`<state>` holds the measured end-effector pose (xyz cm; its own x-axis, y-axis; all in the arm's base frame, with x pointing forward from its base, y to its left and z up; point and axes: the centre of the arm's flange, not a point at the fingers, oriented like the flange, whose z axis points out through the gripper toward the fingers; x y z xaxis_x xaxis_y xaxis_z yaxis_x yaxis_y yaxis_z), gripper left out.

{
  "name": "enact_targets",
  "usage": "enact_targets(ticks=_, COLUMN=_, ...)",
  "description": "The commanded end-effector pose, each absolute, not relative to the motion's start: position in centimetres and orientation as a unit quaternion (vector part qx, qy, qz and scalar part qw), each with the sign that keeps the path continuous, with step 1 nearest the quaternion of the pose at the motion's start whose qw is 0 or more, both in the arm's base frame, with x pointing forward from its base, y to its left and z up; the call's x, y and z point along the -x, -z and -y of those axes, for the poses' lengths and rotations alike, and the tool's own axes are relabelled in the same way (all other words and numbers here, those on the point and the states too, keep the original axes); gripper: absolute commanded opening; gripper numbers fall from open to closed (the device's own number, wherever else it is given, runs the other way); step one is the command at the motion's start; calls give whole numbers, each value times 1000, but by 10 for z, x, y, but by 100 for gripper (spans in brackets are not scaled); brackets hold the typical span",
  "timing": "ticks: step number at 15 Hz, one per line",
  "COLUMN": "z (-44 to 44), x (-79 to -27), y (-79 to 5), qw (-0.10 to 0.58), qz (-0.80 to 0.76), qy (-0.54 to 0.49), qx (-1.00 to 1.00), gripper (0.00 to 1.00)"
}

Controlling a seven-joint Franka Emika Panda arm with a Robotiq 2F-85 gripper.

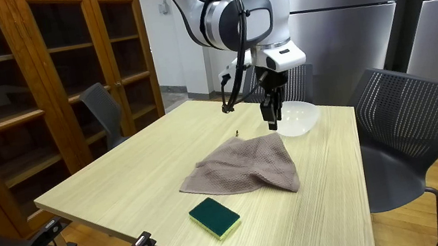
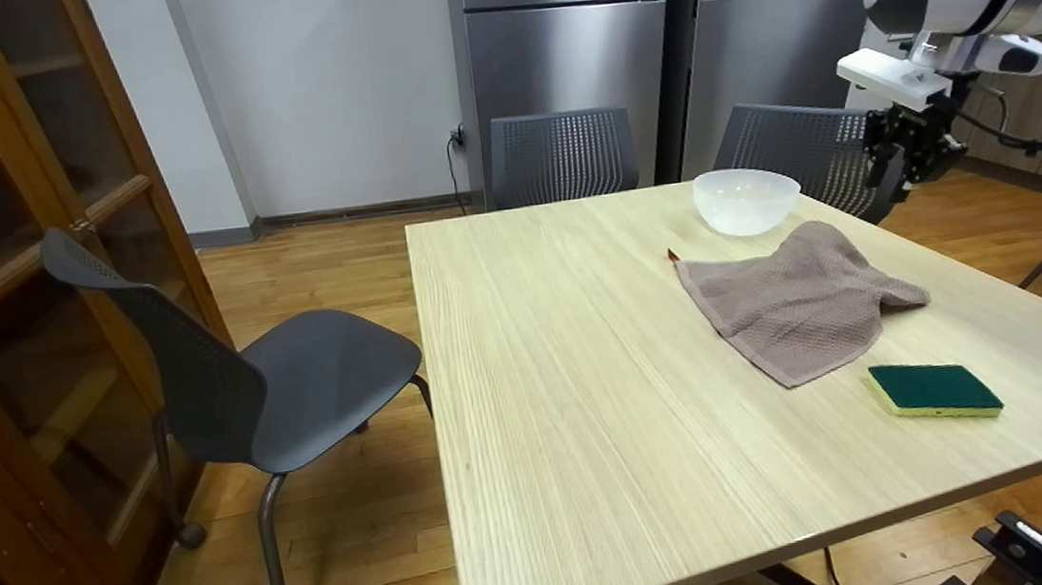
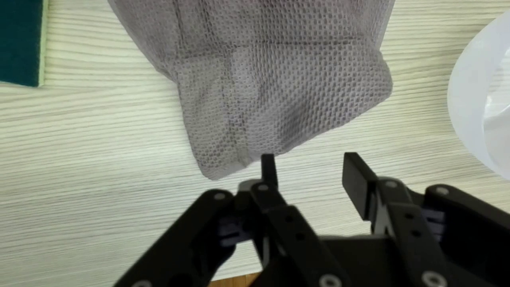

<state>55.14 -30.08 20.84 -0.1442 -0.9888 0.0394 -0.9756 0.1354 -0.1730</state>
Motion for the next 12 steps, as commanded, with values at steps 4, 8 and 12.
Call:
enact_targets(ticks=4, z=299, x=-560, y=-210, qw=37, qz=-756, qy=73, qx=649, gripper=99)
enact_targets(ticks=8, z=292, x=-563, y=-206, qw=36, qz=-748, qy=71, qx=659, gripper=100)
enact_targets(ticks=12, z=280, x=-564, y=-203, qw=44, qz=-745, qy=81, qx=661, gripper=100)
